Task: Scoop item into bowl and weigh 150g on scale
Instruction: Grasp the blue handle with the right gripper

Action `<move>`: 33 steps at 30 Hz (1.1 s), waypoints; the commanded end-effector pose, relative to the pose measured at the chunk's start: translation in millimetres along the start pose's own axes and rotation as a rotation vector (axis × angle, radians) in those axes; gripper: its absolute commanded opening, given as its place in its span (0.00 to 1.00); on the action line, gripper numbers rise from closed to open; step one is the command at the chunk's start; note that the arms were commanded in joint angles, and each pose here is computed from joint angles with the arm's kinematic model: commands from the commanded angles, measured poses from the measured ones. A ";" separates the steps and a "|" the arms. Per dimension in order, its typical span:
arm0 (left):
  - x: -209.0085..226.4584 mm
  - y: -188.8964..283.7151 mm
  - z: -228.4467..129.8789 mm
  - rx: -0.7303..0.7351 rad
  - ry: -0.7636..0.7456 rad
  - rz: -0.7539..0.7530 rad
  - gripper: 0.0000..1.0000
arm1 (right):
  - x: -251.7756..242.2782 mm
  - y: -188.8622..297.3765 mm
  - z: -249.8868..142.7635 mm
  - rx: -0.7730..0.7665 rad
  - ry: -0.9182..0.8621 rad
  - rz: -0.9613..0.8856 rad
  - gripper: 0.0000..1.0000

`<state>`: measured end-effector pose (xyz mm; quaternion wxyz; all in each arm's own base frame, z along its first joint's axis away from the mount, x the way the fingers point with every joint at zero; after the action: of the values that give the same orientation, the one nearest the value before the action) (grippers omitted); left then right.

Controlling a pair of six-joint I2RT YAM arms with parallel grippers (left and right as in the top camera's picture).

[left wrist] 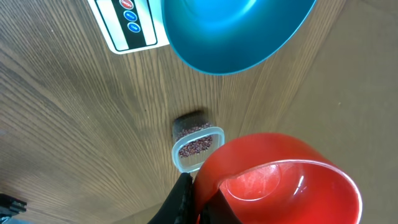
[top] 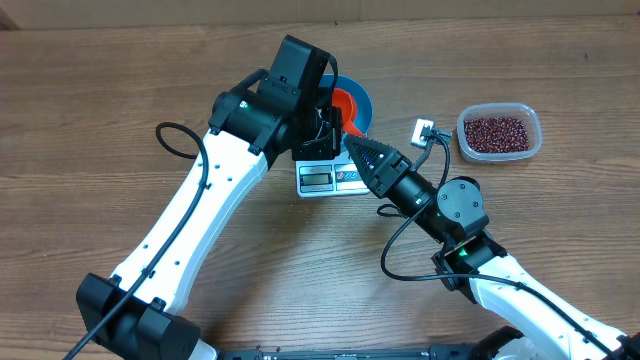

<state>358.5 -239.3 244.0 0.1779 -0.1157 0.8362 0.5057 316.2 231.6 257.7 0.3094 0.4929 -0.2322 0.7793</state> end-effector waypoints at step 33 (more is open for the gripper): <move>0.8 11.1 -6.3 0.012 0.003 -0.007 0.94 | 0.6 -1.4 15.5 -0.089 0.009 -0.022 0.04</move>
<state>355.1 -238.1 243.2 0.1695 -0.1124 0.8369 0.5081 325.0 222.7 256.0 0.3398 0.4858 -0.2502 0.7655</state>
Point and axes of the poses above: each gripper's point midway between its finger pads, its own y axis back along the fingers, its own x axis along the line the jaws close on, z = x × y, the point moved 1 cm from there along y, back along the fingers, and after that the axes turned 1 degree about -y, right-handed, at the moved point
